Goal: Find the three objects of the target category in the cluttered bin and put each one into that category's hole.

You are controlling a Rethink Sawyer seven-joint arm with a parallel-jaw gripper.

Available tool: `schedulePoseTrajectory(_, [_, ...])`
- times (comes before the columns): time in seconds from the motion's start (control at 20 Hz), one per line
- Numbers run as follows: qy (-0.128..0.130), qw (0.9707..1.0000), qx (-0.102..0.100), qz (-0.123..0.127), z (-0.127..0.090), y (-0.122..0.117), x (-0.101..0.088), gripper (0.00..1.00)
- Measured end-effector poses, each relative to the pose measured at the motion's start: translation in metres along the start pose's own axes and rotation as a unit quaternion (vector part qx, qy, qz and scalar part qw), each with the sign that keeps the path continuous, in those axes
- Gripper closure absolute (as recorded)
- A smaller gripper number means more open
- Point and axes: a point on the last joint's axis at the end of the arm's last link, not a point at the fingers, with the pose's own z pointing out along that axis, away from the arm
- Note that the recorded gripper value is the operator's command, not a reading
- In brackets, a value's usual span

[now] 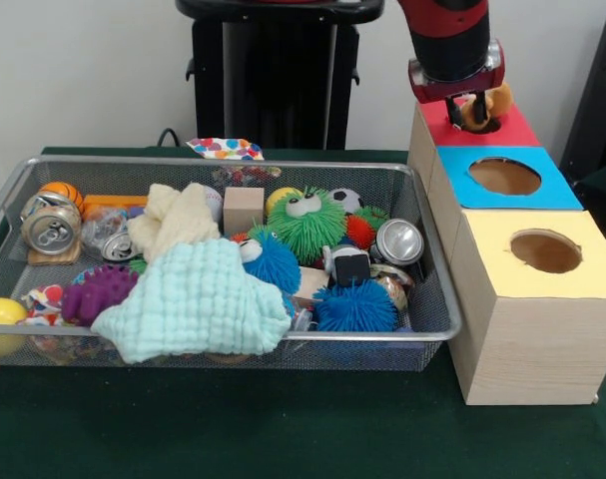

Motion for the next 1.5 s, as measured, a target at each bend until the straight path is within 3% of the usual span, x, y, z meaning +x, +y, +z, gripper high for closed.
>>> schedulePoseTrajectory(0.8, [0.006,0.9970,0.043,-0.064,-0.014,0.007,-0.010,0.00])
schedulePoseTrajectory(1.5, [-0.043,0.9951,0.079,-0.040,-0.057,-0.036,-0.039,0.00])
